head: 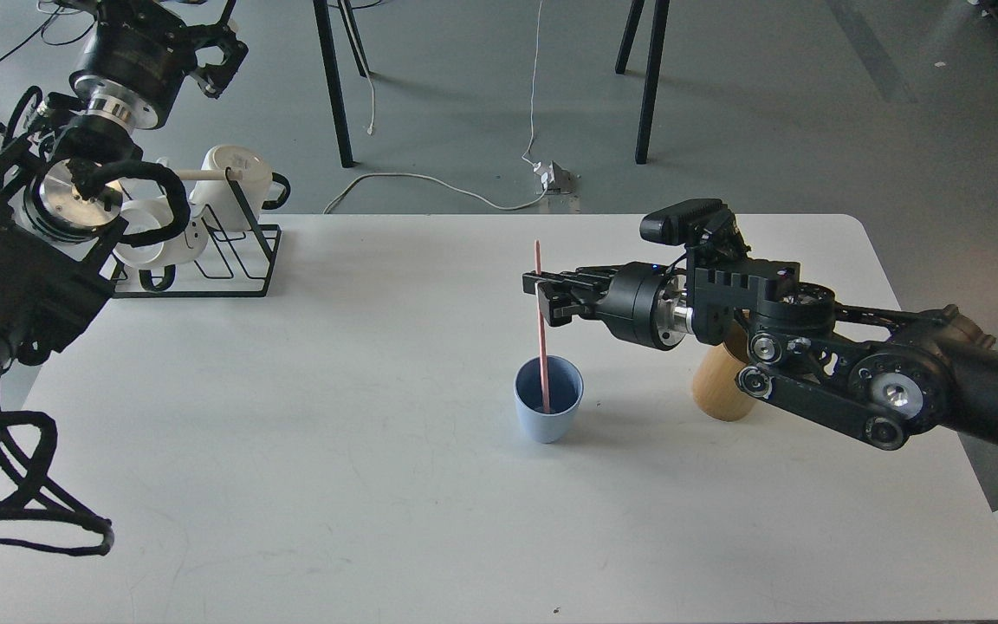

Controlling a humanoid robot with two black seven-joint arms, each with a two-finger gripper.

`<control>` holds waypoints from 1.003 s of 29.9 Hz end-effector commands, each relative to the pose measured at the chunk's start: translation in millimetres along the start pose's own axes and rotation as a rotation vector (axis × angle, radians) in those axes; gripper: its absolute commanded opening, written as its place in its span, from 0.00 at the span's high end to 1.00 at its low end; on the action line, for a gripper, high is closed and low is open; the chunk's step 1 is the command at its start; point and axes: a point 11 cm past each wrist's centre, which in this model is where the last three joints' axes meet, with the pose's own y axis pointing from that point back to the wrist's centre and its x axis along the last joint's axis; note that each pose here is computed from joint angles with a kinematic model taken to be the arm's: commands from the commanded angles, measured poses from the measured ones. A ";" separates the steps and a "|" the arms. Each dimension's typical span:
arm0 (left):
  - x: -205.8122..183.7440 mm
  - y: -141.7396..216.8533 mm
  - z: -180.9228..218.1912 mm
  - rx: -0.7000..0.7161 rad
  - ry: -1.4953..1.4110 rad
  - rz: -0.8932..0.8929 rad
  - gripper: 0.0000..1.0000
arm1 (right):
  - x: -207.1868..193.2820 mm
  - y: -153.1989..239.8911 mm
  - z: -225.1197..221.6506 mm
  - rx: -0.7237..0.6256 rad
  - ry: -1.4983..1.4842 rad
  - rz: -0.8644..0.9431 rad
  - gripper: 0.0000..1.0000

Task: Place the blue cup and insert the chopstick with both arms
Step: 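Lower the straw into the blue cup with the right gripper, then release the straw and lift the right gripper away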

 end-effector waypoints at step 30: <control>-2.1 0.0 -4.6 -0.003 0.017 -0.005 0.00 | 187.0 149.8 126.7 0.228 -1.159 0.845 0.00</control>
